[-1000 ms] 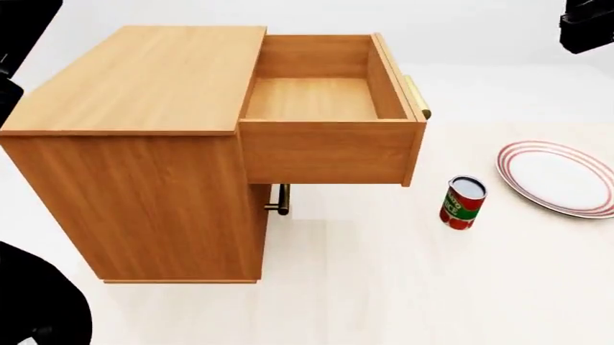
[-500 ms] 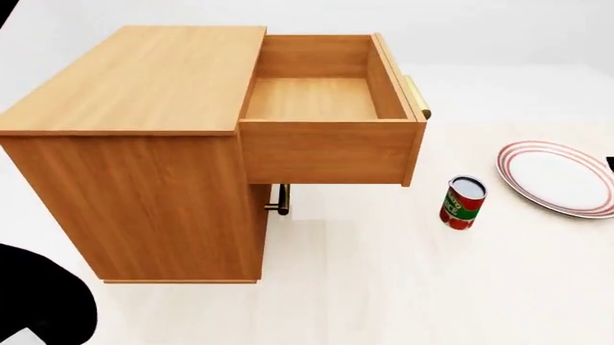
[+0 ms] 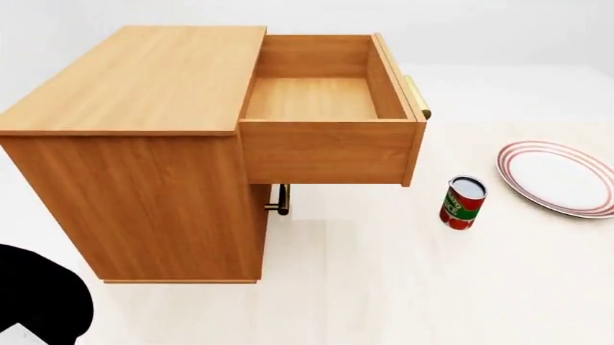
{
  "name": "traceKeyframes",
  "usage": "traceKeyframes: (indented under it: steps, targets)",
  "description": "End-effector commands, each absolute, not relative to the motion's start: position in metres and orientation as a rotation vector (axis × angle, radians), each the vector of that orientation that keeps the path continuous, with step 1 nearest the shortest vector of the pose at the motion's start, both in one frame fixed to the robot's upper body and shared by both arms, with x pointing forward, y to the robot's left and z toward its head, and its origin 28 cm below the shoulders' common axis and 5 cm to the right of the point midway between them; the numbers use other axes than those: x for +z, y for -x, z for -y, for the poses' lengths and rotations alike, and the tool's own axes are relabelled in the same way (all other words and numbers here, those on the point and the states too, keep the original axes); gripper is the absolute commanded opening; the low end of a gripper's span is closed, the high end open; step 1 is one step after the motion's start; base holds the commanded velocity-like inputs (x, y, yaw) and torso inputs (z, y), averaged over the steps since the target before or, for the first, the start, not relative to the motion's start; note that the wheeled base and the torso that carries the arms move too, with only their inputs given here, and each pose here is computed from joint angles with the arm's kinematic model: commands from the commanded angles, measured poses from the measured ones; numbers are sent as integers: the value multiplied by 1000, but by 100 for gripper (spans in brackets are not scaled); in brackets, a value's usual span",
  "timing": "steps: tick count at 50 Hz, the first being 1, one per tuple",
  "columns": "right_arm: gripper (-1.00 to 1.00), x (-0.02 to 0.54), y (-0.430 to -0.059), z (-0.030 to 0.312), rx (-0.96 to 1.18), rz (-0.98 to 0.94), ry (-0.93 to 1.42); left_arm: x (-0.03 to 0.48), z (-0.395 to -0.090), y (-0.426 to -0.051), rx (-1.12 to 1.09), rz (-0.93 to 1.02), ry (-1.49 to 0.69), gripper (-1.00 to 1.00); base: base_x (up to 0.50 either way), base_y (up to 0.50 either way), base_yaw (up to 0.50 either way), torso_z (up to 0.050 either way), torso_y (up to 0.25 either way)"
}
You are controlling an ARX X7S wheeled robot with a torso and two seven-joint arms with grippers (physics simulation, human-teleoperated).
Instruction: Put the bowl in the top drawer of the cabinet.
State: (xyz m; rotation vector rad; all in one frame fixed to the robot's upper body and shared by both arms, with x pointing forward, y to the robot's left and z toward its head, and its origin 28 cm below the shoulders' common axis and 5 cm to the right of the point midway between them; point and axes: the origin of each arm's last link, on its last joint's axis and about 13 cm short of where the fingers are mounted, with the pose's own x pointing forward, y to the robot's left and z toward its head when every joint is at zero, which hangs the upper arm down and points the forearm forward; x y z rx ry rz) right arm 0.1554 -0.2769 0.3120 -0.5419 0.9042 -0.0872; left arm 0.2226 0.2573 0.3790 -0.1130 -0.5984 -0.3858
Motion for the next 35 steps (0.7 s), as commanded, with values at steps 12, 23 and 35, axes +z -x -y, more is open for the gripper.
traceKeyframes:
  steps: [12, 23, 35]
  targets:
    - [100, 284, -144, 323, -126, -1031, 620, 377, -254, -228, -388, 584, 108, 100, 0, 0, 0, 0, 0]
    - [100, 254, -153, 332, -127, -1061, 581, 376, -253, -230, -390, 575, 106, 100, 0, 0, 0, 0, 0]
    - [100, 215, -157, 340, -196, -1055, 609, 375, -252, -230, -389, 573, 104, 100, 0, 0, 0, 0, 0]
